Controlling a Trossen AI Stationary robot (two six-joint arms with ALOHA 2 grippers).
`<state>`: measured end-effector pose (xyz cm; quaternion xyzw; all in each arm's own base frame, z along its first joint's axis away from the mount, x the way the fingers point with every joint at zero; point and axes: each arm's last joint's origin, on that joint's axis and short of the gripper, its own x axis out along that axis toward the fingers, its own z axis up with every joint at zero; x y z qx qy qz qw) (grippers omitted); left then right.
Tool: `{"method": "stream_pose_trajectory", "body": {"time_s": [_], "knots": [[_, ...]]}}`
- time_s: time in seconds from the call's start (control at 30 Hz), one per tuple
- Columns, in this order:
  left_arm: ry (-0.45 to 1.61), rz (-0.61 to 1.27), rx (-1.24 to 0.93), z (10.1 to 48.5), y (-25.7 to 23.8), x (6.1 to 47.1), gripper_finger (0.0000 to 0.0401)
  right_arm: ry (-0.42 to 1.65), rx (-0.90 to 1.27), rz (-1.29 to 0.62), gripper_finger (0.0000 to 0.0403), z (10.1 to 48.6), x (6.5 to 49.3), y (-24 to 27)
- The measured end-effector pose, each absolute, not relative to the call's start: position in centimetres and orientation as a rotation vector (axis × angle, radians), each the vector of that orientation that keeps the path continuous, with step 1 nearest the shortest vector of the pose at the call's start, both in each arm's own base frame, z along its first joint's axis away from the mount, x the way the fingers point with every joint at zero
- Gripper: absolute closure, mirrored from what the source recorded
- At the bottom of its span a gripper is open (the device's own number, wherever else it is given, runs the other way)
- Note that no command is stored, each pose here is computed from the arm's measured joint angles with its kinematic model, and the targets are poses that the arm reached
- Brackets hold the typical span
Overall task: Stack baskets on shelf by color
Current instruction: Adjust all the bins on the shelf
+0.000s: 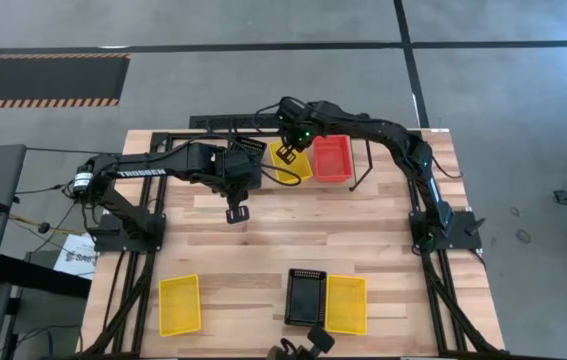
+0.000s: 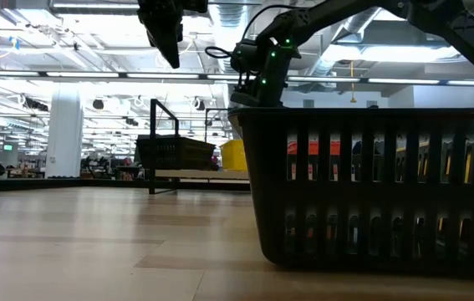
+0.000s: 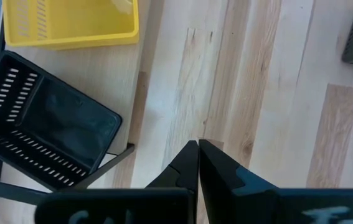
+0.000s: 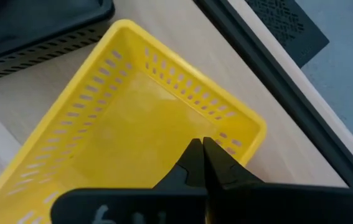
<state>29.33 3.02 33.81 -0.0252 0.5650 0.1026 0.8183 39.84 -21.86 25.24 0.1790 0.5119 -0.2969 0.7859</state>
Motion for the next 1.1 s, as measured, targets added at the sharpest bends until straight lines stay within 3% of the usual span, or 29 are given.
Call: {"method": "stream_pose_trajectory", "body": {"time_s": [0.57,1.1], "knots": [[1.203,0.221,-0.057,33.8,3.0,29.3,0.0401,1.164,0.389,-0.629,0.0403,21.9,39.6,-21.2],[1.202,0.229,-0.067,33.8,3.0,29.3,0.0401,1.137,0.407,-0.659,0.0403,21.8,39.1,-22.6]]}}
